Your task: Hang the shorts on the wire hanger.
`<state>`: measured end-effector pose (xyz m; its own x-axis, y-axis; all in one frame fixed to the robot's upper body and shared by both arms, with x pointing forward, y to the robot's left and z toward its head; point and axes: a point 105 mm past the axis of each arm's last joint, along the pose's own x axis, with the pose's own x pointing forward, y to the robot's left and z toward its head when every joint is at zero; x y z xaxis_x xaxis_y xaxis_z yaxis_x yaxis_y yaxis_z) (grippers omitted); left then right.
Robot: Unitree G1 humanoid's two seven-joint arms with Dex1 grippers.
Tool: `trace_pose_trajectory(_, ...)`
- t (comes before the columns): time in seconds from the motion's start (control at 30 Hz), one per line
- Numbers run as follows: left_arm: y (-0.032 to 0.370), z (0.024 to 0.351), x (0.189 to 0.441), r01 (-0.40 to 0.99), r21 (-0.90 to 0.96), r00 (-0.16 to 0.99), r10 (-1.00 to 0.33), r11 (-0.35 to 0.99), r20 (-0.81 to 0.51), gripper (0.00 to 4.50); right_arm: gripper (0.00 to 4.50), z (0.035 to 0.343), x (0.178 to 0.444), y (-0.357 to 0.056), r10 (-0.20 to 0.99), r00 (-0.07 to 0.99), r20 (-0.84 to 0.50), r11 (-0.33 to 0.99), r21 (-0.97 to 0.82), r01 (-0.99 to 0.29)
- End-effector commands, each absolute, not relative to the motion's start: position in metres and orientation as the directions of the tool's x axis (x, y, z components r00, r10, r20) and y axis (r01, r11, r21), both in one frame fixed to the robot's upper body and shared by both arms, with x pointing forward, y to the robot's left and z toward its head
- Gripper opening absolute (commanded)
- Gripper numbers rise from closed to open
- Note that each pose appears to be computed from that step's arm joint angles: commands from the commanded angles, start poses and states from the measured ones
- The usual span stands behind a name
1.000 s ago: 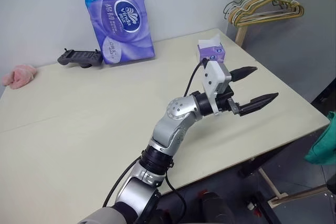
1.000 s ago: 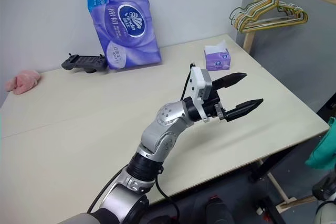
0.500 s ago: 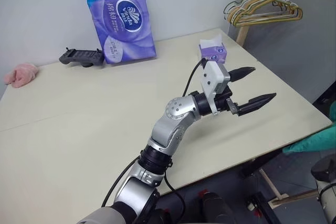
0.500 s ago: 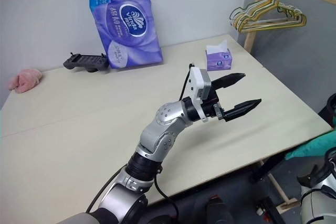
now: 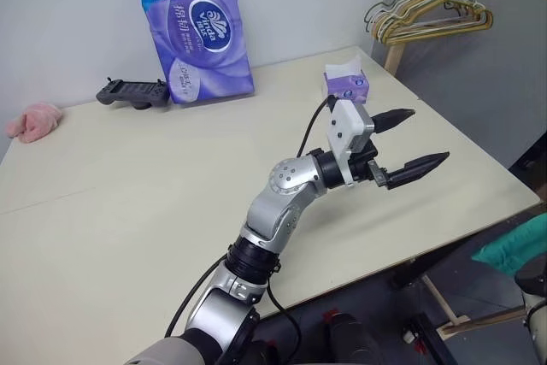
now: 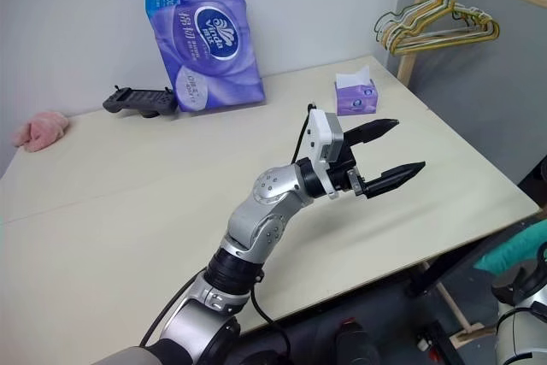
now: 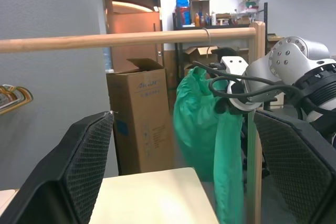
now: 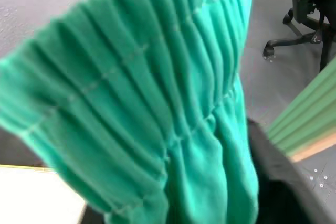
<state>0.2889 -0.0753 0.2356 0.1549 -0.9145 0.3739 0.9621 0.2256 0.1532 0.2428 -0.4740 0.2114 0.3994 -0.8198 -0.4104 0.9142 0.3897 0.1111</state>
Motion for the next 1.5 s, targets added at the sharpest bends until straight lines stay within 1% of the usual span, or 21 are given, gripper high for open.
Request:
trace_pose_trajectory(0.03, -0.073, 0.253, 0.282, 0.952, 0.206, 0.124, -0.903, 0.225, 0.412, 4.5, 3.53, 0.226, 0.238, -0.472, -0.849, 0.395, -0.352, 0.383, 0.107, 0.918)
trace_pose_trajectory(0.07, -0.073, 0.253, 0.282, 0.952, 0.207, 0.124, -0.903, 0.225, 0.413, 4.5, 3.96, 0.225, 0.238, -0.469, -0.847, 0.398, -0.352, 0.388, 0.101, 0.916)
trace_pose_trajectory(0.13, -0.073, 0.253, 0.282, 0.952, 0.207, 0.124, -0.902, 0.225, 0.414, 4.5, 4.43, 0.223, 0.236, -0.461, -0.845, 0.405, -0.35, 0.406, 0.075, 0.911)
trace_pose_trajectory(0.23, -0.072, 0.253, 0.281, 0.952, 0.207, 0.125, -0.902, 0.227, 0.414, 4.5, 4.43, 0.217, 0.233, -0.447, -0.842, 0.413, -0.348, 0.43, 0.031, 0.902)
trace_pose_trajectory(0.4, -0.072, 0.253, 0.282, 0.951, 0.204, 0.131, -0.901, 0.231, 0.414, 4.5, 4.43, 0.206, 0.222, -0.423, -0.841, 0.393, -0.373, 0.419, 0.014, 0.908)
trace_pose_trajectory(0.53, -0.073, 0.254, 0.282, 0.952, 0.2, 0.129, -0.9, 0.229, 0.416, 4.5, 4.43, 0.205, 0.226, -0.405, -0.829, 0.426, -0.363, 0.445, 0.034, 0.895)
trace_pose_trajectory(0.67, -0.074, 0.255, 0.281, 0.953, 0.199, 0.127, -0.899, 0.228, 0.42, 4.5, 4.43, 0.201, 0.224, -0.395, -0.833, 0.419, -0.362, 0.439, 0.031, 0.898)
trace_pose_trajectory(0.73, -0.074, 0.256, 0.282, 0.953, 0.198, 0.128, -0.898, 0.229, 0.421, 4.5, 4.43, 0.205, 0.222, -0.391, -0.848, 0.411, -0.334, 0.428, 0.025, 0.903)
trace_pose_trajectory(0.83, -0.072, 0.255, 0.281, 0.953, 0.195, 0.132, -0.898, 0.231, 0.42, 4.5, 4.43, 0.212, 0.223, -0.373, -0.866, 0.42, -0.272, 0.431, 0.022, 0.902)
trace_pose_trajectory(0.97, -0.071, 0.255, 0.282, 0.953, 0.19, 0.138, -0.898, 0.235, 0.418, 4.5, 4.43, 0.213, 0.23, -0.352, -0.85, 0.47, -0.239, 0.478, 0.029, 0.878)
trace_pose_trajectory(1.03, -0.07, 0.255, 0.283, 0.952, 0.189, 0.145, -0.898, 0.241, 0.416, 4.5, 4.43, 0.221, 0.24, -0.337, -0.813, 0.552, -0.185, 0.561, 0.004, 0.828)
trace_pose_trajectory(1.1, -0.07, 0.255, 0.284, 0.951, 0.188, 0.148, -0.897, 0.244, 0.417, 4.5, 4.43, 0.228, 0.253, -0.321, -0.745, 0.653, -0.14, 0.663, -0.036, 0.748)
trace_pose_trajectory(1.13, -0.07, 0.255, 0.284, 0.951, 0.188, 0.149, -0.897, 0.245, 0.417, 4.5, 4.43, 0.228, 0.26, -0.313, -0.698, 0.703, -0.137, 0.713, -0.05, 0.699)
trace_pose_trajectory(1.2, -0.072, 0.256, 0.284, 0.951, 0.187, 0.151, -0.895, 0.247, 0.419, 4.5, 4.43, 0.23, 0.278, -0.291, -0.561, 0.817, -0.133, 0.828, -0.087, 0.554)
trace_pose_trajectory(1.23, -0.072, 0.257, 0.284, 0.95, 0.187, 0.151, -0.895, 0.248, 0.42, 4.5, 4.43, 0.23, 0.284, -0.283, -0.505, 0.852, -0.137, 0.863, -0.106, 0.494)
trace_pose_trajectory(1.27, -0.072, 0.257, 0.284, 0.95, 0.188, 0.151, -0.895, 0.248, 0.42, 4.5, 4.43, 0.229, 0.287, -0.279, -0.467, 0.872, -0.145, 0.883, -0.119, 0.453)
trace_pose_trajectory(1.37, -0.072, 0.257, 0.285, 0.95, 0.188, 0.152, -0.895, 0.25, 0.42, 4.5, 4.43, 0.229, 0.292, -0.273, -0.4, 0.903, -0.156, 0.915, -0.125, 0.383)
trace_pose_trajectory(1.47, -0.07, 0.257, 0.286, 0.948, 0.189, 0.161, -0.895, 0.258, 0.416, 4.5, 4.43, 0.223, 0.308, -0.255, -0.224, 0.959, -0.173, 0.973, -0.088, 0.212)
trace_pose_trajectory(1.5, -0.069, 0.256, 0.286, 0.946, 0.19, 0.164, -0.896, 0.261, 0.413, 4.5, 4.43, 0.221, 0.311, -0.254, -0.198, 0.965, -0.169, 0.978, -0.105, 0.182)
